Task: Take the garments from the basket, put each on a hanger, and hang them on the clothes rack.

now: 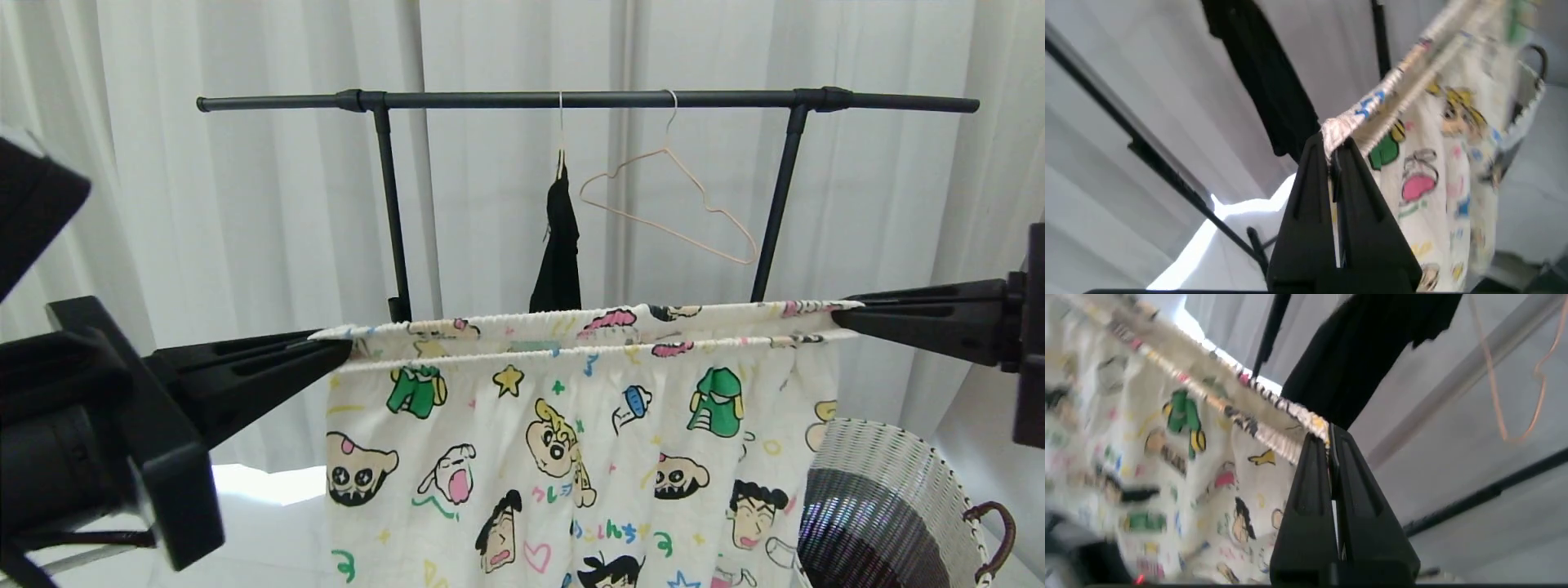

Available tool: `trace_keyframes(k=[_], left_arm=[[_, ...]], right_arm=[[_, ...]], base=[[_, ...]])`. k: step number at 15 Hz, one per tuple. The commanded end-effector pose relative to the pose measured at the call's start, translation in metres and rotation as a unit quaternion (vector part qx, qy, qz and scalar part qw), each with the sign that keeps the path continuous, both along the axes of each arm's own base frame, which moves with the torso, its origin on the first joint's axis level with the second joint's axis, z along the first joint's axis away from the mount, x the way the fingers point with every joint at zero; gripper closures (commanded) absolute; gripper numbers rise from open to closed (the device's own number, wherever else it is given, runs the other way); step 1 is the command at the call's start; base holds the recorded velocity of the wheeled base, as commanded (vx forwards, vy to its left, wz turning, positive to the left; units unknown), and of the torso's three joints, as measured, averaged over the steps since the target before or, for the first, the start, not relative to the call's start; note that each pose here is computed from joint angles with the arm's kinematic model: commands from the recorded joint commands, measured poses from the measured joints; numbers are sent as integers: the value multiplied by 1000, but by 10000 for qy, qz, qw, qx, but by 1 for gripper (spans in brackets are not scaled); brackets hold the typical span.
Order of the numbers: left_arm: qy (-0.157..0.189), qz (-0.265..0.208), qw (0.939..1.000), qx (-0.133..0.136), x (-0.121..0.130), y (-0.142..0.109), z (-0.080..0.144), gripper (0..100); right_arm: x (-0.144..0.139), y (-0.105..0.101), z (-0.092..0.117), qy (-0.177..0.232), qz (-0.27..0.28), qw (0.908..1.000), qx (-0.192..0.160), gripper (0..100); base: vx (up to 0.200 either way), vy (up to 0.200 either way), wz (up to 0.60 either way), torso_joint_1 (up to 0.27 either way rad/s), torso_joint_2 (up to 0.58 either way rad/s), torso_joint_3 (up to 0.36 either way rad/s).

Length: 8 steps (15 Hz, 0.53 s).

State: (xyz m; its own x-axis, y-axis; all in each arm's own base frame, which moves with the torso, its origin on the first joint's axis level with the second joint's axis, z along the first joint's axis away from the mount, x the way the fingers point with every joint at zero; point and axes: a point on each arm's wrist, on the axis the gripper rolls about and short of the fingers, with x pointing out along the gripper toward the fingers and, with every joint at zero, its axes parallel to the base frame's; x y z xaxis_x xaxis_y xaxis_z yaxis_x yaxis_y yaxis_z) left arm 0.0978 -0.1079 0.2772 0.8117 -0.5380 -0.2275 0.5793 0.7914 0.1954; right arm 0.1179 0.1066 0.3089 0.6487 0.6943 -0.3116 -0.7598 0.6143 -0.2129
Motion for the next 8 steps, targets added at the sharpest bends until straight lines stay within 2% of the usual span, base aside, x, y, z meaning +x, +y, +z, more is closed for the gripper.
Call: trace_keyframes(k=[1, 8], left_arm=[[224, 177, 9996, 28, 17, -14, -2, 100], [219, 177, 9996, 22, 15, -12, -2, 100]], right_arm=[[-18, -13, 7, -191, 77, 9996, 171, 100], [-17, -12, 5, -156, 55, 9998, 131, 100]], base=[[0, 0, 0, 0, 0, 0], [0, 0, 0, 0, 0, 0]])
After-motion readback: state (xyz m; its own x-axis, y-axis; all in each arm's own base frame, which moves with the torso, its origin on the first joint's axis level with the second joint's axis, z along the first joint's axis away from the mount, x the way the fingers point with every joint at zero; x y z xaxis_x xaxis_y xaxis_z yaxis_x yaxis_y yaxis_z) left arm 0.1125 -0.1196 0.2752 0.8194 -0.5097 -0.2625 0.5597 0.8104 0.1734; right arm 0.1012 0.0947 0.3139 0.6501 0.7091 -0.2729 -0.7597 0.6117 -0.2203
